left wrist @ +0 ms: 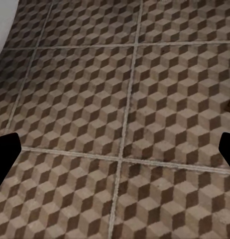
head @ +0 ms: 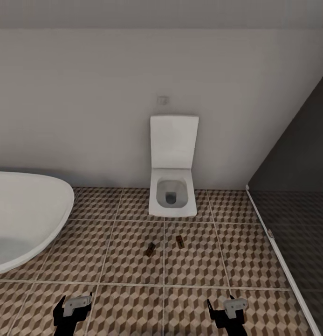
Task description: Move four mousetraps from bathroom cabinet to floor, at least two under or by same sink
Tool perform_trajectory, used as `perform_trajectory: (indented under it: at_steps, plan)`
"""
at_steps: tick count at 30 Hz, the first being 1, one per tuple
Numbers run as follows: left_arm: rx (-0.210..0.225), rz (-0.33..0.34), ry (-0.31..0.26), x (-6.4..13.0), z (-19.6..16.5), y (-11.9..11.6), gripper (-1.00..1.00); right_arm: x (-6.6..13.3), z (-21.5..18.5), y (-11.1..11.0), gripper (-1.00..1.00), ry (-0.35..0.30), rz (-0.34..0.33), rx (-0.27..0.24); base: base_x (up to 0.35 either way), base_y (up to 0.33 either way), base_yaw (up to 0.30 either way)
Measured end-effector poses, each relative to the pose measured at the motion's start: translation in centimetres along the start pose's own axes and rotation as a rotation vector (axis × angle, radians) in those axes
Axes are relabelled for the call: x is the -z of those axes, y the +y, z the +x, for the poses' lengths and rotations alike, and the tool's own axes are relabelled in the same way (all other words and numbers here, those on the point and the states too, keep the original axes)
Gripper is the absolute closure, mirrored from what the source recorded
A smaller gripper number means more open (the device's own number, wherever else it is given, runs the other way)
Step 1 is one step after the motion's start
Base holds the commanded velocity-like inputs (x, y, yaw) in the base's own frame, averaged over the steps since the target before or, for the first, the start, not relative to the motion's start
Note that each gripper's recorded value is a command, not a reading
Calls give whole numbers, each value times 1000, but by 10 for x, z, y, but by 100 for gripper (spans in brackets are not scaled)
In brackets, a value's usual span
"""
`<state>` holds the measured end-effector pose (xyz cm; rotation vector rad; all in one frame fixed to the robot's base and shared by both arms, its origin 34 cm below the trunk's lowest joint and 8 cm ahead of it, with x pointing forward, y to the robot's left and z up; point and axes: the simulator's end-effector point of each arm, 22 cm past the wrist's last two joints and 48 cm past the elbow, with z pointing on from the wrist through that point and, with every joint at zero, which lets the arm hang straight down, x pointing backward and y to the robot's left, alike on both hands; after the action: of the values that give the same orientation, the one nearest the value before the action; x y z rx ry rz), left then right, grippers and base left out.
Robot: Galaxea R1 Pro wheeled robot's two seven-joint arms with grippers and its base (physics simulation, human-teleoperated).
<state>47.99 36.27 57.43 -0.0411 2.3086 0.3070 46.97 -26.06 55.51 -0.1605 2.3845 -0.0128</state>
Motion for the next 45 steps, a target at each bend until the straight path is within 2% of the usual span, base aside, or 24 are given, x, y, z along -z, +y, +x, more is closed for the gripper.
perform_trajectory:
  at_steps: [20,45]
  plan:
    - [0,0,-1,19,-15,6,-100,20,-14,-2,-100,-1,2,-1,0,0,0]
    - [9,-3,-37,40,-47,13,-100,44,-46,-5,-100,-38,9,-2,0,0,0]
